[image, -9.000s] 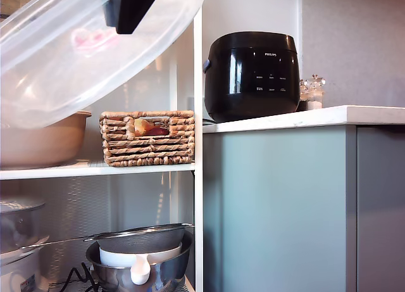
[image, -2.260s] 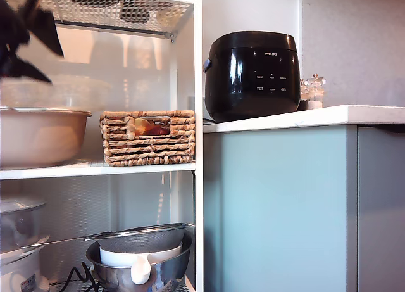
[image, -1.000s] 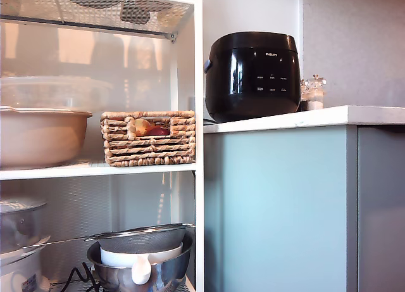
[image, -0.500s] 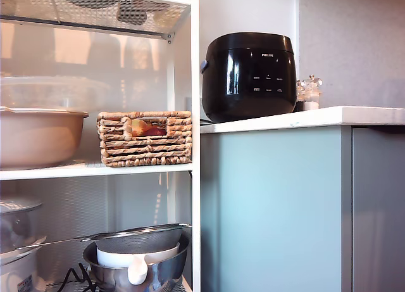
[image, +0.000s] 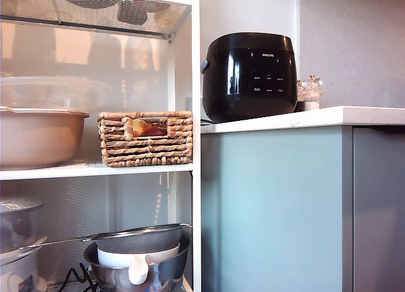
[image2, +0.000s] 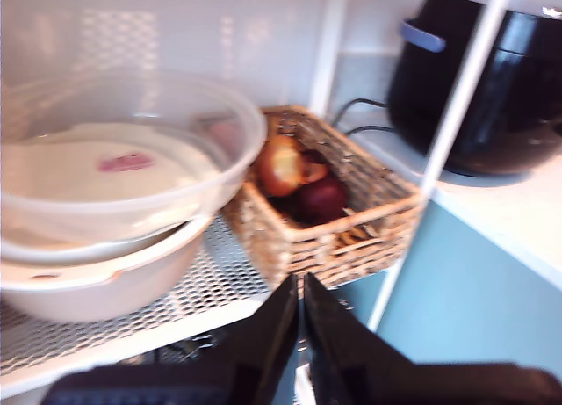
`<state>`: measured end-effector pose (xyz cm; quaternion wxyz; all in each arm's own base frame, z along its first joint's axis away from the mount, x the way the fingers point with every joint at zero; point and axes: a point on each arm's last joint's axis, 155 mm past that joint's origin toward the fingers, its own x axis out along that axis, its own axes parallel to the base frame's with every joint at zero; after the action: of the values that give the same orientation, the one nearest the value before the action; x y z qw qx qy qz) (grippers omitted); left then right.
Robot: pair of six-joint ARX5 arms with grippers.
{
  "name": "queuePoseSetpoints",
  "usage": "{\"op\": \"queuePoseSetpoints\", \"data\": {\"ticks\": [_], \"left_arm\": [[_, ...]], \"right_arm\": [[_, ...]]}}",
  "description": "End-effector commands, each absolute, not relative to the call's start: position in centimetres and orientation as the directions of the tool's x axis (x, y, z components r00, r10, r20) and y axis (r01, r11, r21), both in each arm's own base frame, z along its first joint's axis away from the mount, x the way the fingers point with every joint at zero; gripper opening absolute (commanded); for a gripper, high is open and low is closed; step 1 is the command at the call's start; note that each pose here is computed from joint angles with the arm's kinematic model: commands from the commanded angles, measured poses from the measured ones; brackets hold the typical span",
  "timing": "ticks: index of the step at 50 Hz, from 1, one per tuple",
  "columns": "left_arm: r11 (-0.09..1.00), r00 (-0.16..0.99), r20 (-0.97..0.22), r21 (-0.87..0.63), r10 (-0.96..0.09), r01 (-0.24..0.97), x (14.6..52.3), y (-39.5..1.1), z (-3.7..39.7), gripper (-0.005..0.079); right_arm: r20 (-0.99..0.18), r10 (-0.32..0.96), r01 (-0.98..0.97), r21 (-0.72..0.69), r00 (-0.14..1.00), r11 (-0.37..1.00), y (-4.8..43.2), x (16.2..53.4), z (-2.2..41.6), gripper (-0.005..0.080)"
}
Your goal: Pick up the plastic microwave lid from the counter next to you, then place it on the shelf
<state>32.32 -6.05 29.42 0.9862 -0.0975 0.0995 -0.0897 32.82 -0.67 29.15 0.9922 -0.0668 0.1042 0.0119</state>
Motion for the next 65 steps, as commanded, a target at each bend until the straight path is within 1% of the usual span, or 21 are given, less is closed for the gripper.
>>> {"op": "queuePoseSetpoints", "data": {"ticks": [1, 9, 18, 26, 34, 40, 47, 53, 65], "left_arm": [[0.967, 0.957, -0.216, -0.209, -0.194, 0.149, 32.5, -5.9, 27.5, -0.0021], [0.969, 0.960, -0.213, -0.209, -0.181, 0.136, 32.4, -5.4, 26.7, -0.0021], [0.970, 0.958, -0.226, -0.208, -0.174, 0.127, 31.9, -5.2, 24.8, -0.0021], [0.973, 0.971, -0.187, -0.206, -0.146, 0.107, 30.7, -4.4, 24.0, -0.0021], [0.972, 0.976, -0.163, -0.207, -0.147, 0.112, 29.1, -4.2, 22.9, -0.0021], [0.971, 0.975, -0.168, -0.211, -0.146, 0.109, 28.3, -4.1, 21.3, -0.0021], [0.970, 0.980, -0.156, -0.230, -0.123, 0.085, 27.5, -3.6, 20.3, -0.0021], [0.969, 0.982, -0.146, -0.234, -0.119, 0.082, 26.9, -3.4, 19.7, -0.0021], [0.970, 0.985, -0.144, -0.236, -0.098, 0.062, 26.1, -2.9, 19.2, -0.0021]], "right_arm": [[-0.212, 0.016, -0.044, -0.127, 0.977, 0.991, -0.5, 32.3, 28.1, -0.0013], [-0.187, 0.016, -0.040, -0.125, 0.982, 0.991, -0.4, 30.8, 27.2, -0.0013], [-0.152, 0.017, -0.034, -0.114, 0.988, 0.993, -0.3, 29.1, 26.8, -0.0013], [-0.101, 0.025, -0.032, -0.067, 0.995, 0.997, 0.0, 27.5, 26.9, -0.0013], [-0.067, 0.050, -0.055, -0.062, 0.996, 0.997, 0.5, 26.1, 26.3, -0.0013], [-0.076, 0.065, -0.068, -0.040, 0.995, 0.997, 0.8, 25.5, 24.7, -0.0013], [-0.041, 0.072, -0.072, 0.006, 0.997, 0.997, 1.0, 24.8, 24.7, -0.0013], [-0.051, 0.072, -0.072, 0.008, 0.996, 0.997, 1.0, 24.1, 24.1, -0.0013], [-0.003, 0.069, -0.069, 0.004, 0.998, 0.998, 1.0, 23.1, 23.8, -0.0013]]}}
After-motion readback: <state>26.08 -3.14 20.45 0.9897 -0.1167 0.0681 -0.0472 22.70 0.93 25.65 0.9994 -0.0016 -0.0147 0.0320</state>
